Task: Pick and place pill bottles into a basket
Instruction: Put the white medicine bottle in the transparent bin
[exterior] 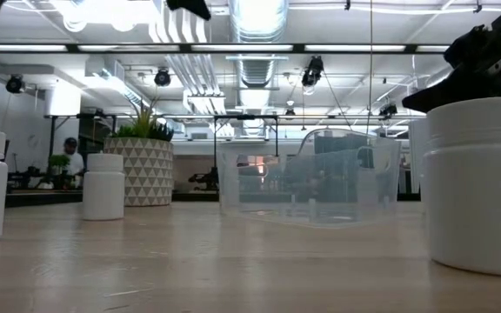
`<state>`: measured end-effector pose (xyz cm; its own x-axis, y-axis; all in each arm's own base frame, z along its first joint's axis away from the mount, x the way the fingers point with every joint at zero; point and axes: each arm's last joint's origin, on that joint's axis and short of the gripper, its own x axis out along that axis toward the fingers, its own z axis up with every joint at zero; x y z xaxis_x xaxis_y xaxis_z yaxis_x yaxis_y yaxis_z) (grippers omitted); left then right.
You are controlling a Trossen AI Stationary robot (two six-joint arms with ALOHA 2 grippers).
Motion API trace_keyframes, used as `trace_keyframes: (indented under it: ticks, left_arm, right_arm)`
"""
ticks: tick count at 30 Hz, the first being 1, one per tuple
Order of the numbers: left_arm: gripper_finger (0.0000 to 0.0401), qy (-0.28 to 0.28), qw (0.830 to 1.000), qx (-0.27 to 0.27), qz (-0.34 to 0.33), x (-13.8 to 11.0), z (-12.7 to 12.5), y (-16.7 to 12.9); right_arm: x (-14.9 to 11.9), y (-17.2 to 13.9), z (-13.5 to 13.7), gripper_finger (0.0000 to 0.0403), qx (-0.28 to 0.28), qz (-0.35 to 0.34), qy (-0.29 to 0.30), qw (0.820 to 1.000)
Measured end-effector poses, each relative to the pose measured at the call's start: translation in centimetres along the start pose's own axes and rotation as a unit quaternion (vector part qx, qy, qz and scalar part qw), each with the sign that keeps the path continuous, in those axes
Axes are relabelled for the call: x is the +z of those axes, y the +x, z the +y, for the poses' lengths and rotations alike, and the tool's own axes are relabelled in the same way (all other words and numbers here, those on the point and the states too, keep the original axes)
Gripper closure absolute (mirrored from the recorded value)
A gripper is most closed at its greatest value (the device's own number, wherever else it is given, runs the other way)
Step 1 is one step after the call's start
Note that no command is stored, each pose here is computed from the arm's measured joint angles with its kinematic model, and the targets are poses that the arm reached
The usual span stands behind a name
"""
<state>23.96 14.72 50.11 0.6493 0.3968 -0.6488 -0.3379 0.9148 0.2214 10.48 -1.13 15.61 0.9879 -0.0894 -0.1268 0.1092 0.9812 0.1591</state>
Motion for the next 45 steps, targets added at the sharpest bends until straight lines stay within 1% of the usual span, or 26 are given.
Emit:
trace_keyframes:
  ticks: [6,15,25,31,39,45]
  left_arm:
    - [0.0388,-0.002,0.997,-0.015,0.070,-0.5,0.4,3.3]
    - [0.0388,0.019,0.992,-0.061,0.108,-0.8,0.2,6.1]
    - [0.0388,0.016,0.980,-0.091,0.175,-1.5,0.0,10.1]
    - [0.0388,0.035,0.975,-0.103,0.192,-1.7,-0.1,12.1]
    - [0.0388,0.037,0.970,-0.114,0.214,-2.1,-0.2,14.4]
    - [0.0388,0.031,0.961,-0.137,0.236,-2.6,-0.5,16.1]
  right_arm:
    - [-0.2,0.2,0.0,0.0390,-0.002,0.013,0.000,1.000]
    - [-0.5,0.4,-0.1,0.0390,-0.005,0.032,0.001,0.999]
    - [-0.5,0.4,-0.1,0.0390,-0.005,0.031,0.001,1.000]
    - [-0.5,0.4,-0.1,0.0390,-0.005,0.031,0.000,1.000]
    - [-0.5,0.4,-0.1,0.0390,-0.005,0.031,0.000,1.000]
    - [-0.5,0.4,-0.1,0.0390,-0.005,0.031,0.000,1.000]
